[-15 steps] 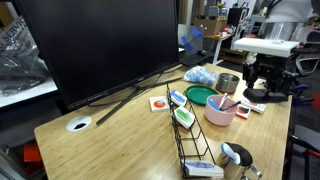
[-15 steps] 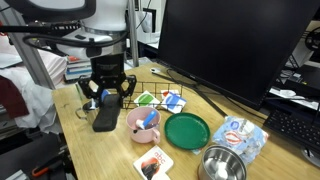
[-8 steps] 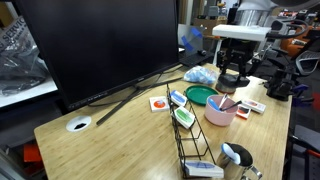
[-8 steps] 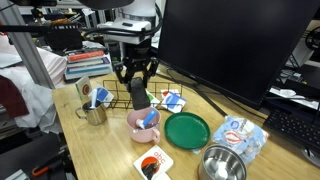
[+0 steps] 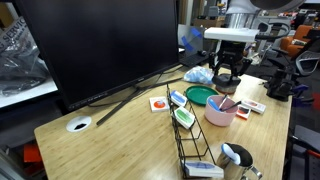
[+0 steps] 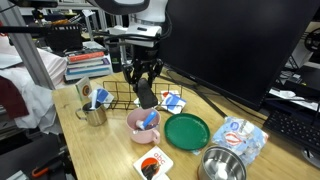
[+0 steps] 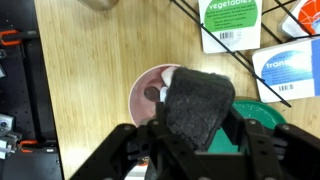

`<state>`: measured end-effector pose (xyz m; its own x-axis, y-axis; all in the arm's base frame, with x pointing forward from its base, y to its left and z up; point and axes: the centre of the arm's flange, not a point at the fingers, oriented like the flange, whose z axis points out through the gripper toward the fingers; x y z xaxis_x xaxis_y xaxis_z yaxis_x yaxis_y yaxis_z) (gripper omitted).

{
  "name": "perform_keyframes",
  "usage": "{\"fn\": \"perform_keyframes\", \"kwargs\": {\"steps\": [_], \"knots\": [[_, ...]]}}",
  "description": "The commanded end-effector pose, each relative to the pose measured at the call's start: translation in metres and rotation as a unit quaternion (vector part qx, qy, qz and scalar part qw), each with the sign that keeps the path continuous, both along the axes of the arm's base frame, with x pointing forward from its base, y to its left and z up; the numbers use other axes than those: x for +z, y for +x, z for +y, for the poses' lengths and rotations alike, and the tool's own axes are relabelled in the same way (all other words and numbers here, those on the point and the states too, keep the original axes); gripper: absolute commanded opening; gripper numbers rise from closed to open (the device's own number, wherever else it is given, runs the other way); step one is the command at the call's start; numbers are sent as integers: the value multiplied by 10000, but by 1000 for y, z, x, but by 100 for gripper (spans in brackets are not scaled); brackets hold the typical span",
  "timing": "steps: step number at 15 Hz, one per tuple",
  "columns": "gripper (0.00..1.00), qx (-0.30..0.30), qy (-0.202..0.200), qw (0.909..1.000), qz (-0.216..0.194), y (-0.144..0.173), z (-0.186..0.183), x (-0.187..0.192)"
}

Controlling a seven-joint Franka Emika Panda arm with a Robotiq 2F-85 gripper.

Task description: Move the black object from the right from the left

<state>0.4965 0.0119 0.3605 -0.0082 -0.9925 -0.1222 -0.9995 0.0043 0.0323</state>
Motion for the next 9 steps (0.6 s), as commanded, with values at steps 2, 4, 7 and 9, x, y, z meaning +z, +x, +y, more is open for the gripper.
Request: {"fn": "perform_keyframes", "kwargs": {"steps": [2,4,7,9], "knots": [[32,0,0,10000,0,0,0,0],[32,229,-160,9994,-228,12,9,9],[32,755,-324,9946,-631,38,42,28],[32,1136,-290,9894,-862,51,71,38]]}}
